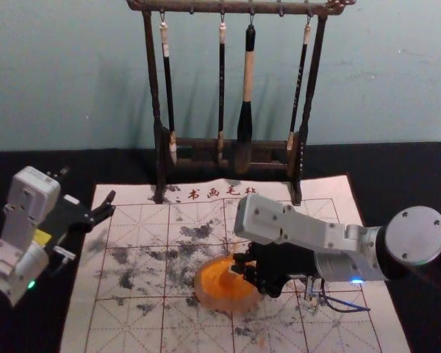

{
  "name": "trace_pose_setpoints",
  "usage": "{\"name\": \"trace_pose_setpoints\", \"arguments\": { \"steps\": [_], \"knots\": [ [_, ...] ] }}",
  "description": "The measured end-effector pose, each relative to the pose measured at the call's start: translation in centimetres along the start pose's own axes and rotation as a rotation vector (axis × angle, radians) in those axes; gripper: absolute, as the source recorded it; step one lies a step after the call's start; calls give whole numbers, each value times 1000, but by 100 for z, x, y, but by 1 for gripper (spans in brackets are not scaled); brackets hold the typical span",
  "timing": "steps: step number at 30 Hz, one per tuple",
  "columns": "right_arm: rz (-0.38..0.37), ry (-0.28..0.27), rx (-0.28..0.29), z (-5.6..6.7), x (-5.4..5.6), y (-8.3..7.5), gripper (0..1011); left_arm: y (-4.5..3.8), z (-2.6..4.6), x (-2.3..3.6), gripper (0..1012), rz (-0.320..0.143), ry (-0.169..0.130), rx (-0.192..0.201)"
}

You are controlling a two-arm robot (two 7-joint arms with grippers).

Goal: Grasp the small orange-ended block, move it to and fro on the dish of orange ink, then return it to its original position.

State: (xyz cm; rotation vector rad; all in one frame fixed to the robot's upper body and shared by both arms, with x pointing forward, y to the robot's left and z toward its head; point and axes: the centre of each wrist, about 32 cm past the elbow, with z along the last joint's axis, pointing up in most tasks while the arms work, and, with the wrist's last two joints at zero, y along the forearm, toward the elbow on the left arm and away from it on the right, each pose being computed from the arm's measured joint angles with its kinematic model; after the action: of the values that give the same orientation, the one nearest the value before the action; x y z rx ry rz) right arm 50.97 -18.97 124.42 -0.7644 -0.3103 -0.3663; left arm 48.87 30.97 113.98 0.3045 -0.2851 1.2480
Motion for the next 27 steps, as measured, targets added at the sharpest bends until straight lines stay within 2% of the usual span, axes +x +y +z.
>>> {"name": "trace_pose_setpoints", "arguments": {
  "steps": [12,27],
  "knots": [
    [-42,23,-23,-58,96,-30,84,0,0,0,1001,0,0,0],
    [-13,32,-6,-144,7,-201,84,0,0,0,1001,0,0,0]
  ]
}}
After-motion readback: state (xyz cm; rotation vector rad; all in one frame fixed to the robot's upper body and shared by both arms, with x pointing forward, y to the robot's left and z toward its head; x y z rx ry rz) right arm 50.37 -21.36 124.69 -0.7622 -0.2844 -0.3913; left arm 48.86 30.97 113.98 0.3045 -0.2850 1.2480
